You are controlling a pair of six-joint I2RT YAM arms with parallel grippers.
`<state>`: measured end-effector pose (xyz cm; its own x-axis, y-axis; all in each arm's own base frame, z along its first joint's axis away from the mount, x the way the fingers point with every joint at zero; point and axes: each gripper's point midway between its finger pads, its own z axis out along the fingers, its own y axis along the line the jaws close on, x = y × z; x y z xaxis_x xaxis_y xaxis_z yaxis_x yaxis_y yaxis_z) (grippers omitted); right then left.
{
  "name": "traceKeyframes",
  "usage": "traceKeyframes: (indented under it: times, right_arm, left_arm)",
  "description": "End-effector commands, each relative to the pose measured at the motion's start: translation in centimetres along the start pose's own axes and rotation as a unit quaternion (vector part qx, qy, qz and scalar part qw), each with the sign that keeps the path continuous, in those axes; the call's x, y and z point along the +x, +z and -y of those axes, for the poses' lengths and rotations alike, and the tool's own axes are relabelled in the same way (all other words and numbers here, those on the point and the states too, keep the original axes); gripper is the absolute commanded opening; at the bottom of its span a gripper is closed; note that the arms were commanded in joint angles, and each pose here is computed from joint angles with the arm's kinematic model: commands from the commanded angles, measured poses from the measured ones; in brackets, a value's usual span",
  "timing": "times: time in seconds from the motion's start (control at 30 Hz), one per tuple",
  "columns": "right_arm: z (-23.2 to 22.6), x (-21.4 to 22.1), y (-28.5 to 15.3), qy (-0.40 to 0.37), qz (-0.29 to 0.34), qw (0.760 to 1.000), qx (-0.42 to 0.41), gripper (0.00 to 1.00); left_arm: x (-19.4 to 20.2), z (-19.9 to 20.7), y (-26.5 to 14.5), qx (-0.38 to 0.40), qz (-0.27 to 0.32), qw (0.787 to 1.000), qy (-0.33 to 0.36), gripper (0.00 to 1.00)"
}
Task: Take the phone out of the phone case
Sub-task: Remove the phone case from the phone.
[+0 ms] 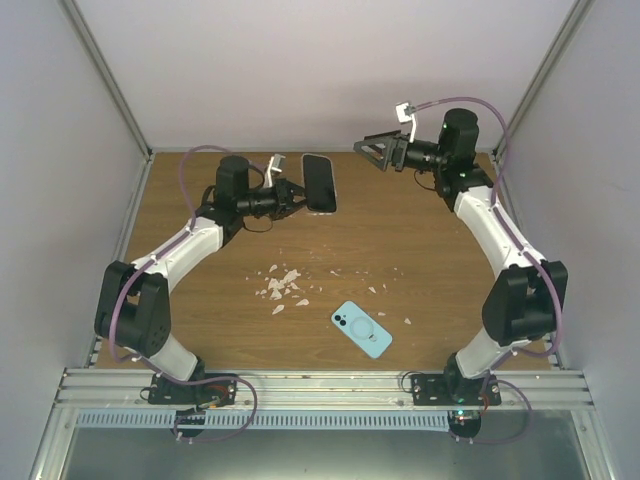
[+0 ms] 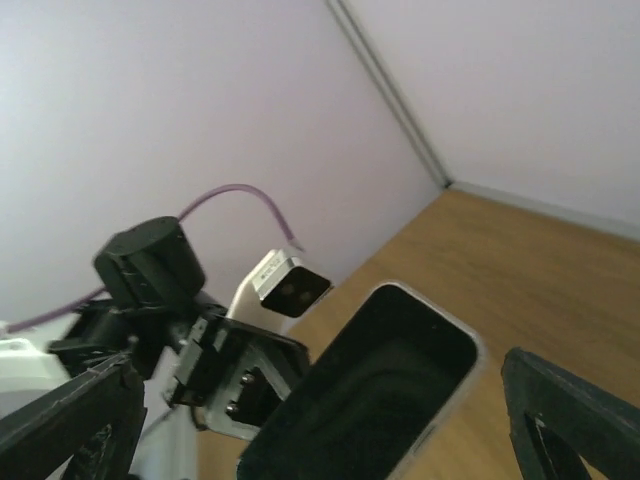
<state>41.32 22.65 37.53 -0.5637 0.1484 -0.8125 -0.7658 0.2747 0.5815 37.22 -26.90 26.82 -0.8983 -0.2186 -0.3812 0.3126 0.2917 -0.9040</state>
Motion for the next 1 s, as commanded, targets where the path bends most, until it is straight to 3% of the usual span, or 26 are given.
traceKeyframes:
  times: [0.0,0.27,0.53,0.97]
  right_arm:
    - [0.7,-0.7,-0.9,-0.097,-0.002,0.992,0.083,0.99]
    - [2.2,1.0,0.0,-0.184,-0.046,0.967,0.170,1.00]
    - [1.6,4.3,2.6,-0.312,-0.109,0.917,0.221,0.98]
    - [-0.5,11.8,7.4,-0.448,-0.191,0.843,0.227,0.65]
  left_arm:
    - [-1.9,-1.1,-1.0,-0.041,0.055,0.996,-0.059,0.00]
    - [-2.0,-4.0,-1.6,-0.072,0.069,0.986,-0.133,0.00]
    - [-1.1,-6.7,-2.0,-0.082,0.068,0.971,-0.216,0.00]
    - [-0.6,-8.7,-2.4,-0.087,0.073,0.956,-0.271,0.00]
